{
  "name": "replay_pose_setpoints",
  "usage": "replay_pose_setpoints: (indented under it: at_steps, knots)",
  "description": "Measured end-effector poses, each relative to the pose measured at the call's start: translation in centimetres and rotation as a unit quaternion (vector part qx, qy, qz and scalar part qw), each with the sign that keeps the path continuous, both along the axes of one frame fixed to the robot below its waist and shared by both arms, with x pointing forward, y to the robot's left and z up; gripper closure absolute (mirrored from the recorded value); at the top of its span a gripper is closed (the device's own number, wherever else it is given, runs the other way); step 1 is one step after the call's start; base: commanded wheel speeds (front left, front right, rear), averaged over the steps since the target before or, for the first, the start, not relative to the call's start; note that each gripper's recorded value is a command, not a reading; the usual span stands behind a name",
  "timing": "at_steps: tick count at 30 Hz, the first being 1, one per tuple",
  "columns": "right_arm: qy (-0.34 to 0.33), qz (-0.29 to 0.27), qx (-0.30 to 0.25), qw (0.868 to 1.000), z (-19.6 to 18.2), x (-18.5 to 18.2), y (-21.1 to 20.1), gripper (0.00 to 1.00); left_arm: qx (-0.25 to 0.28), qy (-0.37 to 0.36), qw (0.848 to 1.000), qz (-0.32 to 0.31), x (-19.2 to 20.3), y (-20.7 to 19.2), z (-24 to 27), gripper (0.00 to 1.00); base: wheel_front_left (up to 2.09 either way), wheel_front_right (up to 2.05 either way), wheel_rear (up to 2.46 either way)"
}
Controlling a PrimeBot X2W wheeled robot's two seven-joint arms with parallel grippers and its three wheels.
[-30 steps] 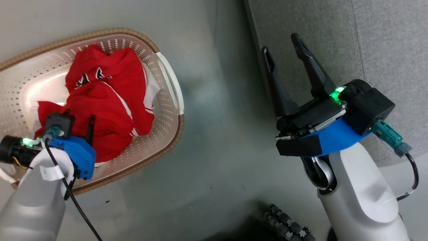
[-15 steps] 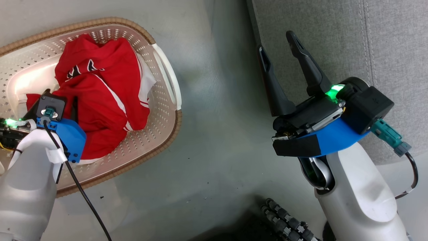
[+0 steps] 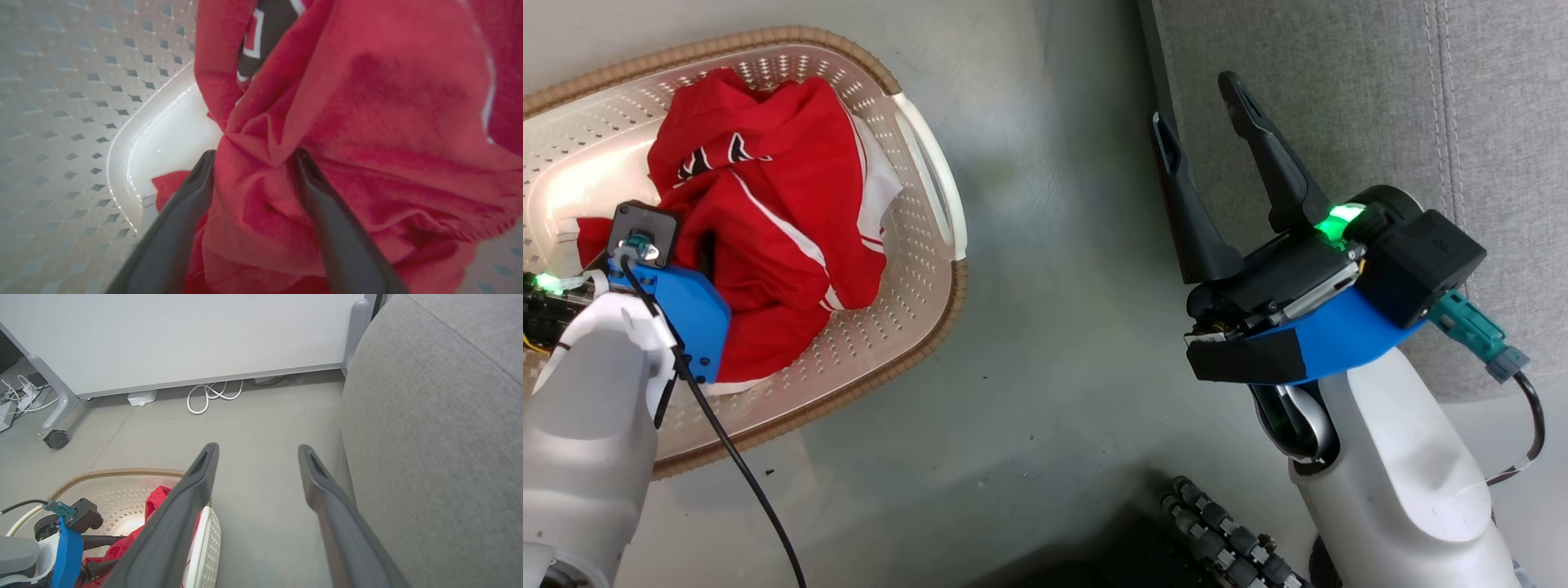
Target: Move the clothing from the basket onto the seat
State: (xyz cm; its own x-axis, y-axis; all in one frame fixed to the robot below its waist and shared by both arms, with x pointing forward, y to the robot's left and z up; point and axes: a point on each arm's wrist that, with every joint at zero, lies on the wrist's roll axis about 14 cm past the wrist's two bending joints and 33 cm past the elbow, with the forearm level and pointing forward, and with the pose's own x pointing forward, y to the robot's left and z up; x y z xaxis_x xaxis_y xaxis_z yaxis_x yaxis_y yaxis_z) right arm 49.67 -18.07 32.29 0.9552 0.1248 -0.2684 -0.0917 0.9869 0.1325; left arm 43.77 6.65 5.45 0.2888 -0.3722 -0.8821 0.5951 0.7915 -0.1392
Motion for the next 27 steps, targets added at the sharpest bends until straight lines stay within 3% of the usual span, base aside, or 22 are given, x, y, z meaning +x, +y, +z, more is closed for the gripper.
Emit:
replay_pose_setpoints:
  at_steps: [2,3,4,5,6,27]
  knots:
    - [0.001,0.000,0.001,1.000,-0.1,0.0,0.0,0.00,0.004,0.012,1.000,0.004,-0.3,0.1,-0.2,0.00,0.00,0.00,0.00]
    - [0.001,0.000,0.002,1.000,-0.1,0.0,0.0,0.00,0.005,0.016,1.000,0.004,-0.4,0.1,-0.3,0.20,0.00,0.00,0.00]
    - [0.001,0.000,0.002,1.000,-0.1,0.0,0.0,0.00,0.005,0.018,1.000,0.005,-0.5,0.2,-0.3,0.50,0.00,0.00,0.00]
    - [0.001,0.000,0.002,1.000,-0.1,0.0,0.1,0.00,0.006,0.021,1.000,0.005,-0.6,0.2,-0.3,0.95,0.00,0.00,0.00]
    - [0.001,-0.001,0.003,1.000,-0.1,0.0,0.1,0.00,0.007,0.024,1.000,0.006,-0.6,0.2,-0.3,1.00,0.00,0.00,0.00]
    - [-0.020,0.002,0.006,1.000,1.8,0.4,0.3,0.00,-0.029,0.003,0.999,0.028,0.6,-0.9,2.0,1.00,0.00,0.00,0.00]
